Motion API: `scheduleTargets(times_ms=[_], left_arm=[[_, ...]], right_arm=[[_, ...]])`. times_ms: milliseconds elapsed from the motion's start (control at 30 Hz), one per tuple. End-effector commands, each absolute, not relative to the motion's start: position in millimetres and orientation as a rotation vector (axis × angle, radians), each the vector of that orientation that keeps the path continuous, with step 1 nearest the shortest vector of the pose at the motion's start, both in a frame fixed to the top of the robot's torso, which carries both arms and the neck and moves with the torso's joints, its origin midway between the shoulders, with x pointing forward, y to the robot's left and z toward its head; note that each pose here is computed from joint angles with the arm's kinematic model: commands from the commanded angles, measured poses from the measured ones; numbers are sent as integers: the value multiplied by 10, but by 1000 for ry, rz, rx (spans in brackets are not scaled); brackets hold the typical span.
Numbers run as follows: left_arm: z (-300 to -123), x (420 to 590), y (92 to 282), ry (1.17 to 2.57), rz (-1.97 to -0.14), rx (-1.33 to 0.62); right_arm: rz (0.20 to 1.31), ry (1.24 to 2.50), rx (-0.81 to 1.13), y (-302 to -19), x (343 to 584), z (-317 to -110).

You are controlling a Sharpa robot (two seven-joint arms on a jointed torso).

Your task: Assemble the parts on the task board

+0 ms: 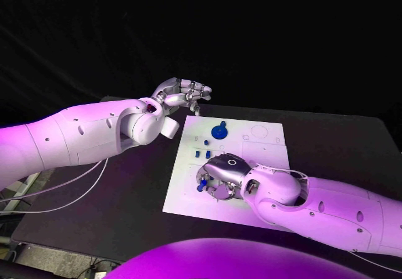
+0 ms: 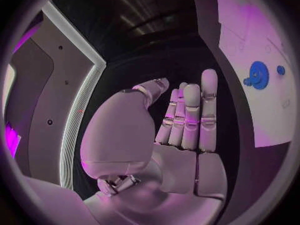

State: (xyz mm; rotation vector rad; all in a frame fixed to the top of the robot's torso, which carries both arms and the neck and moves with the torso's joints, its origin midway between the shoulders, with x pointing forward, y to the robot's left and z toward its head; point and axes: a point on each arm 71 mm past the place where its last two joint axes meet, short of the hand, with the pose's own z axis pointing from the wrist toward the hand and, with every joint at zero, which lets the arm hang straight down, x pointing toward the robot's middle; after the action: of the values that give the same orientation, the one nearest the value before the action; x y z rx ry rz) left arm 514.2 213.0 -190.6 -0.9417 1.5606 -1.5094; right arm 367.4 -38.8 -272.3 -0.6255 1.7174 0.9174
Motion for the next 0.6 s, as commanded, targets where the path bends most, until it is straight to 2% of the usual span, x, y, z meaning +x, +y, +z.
scheduleTargets(times_ms=[33, 600], left_arm=[[-1893, 5136, 2103, 1565, -1533, -939], [-1893, 5133, 2101, 1567, -1534, -939]], right_arm=[[894, 1733, -656, -364, 3661, -2749], [870, 1740, -649, -368, 3677, -2773]])
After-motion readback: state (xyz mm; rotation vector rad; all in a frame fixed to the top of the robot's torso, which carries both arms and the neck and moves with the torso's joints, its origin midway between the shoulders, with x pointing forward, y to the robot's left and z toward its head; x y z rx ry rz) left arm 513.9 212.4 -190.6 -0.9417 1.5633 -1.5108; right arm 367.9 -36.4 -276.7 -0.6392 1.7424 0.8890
